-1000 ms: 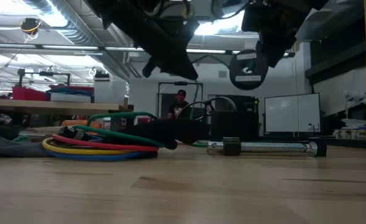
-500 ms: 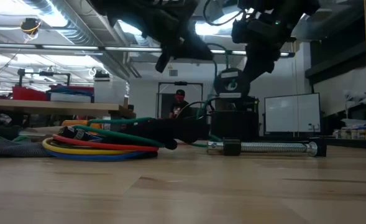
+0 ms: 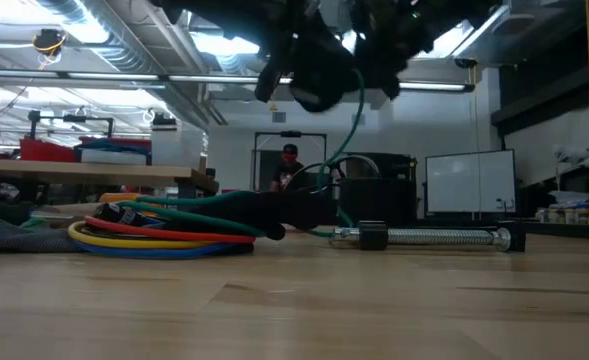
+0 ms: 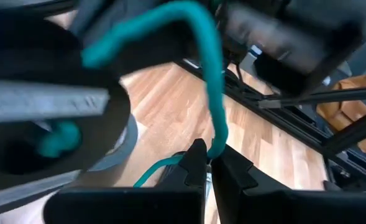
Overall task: Coil cords
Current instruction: Coil the blue wire onto the spool
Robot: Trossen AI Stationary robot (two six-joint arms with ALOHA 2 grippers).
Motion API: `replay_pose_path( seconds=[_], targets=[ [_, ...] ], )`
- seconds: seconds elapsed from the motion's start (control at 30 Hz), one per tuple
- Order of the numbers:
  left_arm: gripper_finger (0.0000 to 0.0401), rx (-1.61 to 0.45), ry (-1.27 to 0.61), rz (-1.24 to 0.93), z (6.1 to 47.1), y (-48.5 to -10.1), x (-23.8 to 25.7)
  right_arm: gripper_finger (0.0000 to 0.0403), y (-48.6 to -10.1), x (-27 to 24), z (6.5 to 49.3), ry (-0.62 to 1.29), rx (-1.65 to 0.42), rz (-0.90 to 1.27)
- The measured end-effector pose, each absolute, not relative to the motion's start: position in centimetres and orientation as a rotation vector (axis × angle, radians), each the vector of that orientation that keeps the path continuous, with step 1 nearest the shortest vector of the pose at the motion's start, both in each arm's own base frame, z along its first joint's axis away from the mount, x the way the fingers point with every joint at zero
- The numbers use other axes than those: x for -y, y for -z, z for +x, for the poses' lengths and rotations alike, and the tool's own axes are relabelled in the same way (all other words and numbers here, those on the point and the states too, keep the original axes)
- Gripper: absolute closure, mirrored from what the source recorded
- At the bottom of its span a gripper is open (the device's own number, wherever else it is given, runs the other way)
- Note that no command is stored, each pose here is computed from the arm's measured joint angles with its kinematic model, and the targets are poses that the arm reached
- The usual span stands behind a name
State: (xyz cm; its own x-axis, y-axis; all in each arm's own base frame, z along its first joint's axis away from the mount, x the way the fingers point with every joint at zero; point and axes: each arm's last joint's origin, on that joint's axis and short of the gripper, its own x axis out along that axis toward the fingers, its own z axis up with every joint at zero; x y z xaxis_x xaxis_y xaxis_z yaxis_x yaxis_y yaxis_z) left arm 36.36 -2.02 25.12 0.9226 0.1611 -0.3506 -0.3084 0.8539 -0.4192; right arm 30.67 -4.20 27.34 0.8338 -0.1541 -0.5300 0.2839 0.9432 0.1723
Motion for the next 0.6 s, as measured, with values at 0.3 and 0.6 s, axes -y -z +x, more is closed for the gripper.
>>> replay_pose_path(
  seconds=[0.3, 0.6],
  targets=[
    [0.0400, -0.363, -0.314, -0.446, 36.0, -24.5, 2.5, 0.0401, -29.2, 4.3, 31.4, 0.205, -0.330, 0.258],
    [0.0400, -0.412, -0.460, -0.235, 35.4, -23.9, 3.5, 0.0401, -32.2, 4.2, 29.1, 0.113, -0.253, 0.262]
  ],
)
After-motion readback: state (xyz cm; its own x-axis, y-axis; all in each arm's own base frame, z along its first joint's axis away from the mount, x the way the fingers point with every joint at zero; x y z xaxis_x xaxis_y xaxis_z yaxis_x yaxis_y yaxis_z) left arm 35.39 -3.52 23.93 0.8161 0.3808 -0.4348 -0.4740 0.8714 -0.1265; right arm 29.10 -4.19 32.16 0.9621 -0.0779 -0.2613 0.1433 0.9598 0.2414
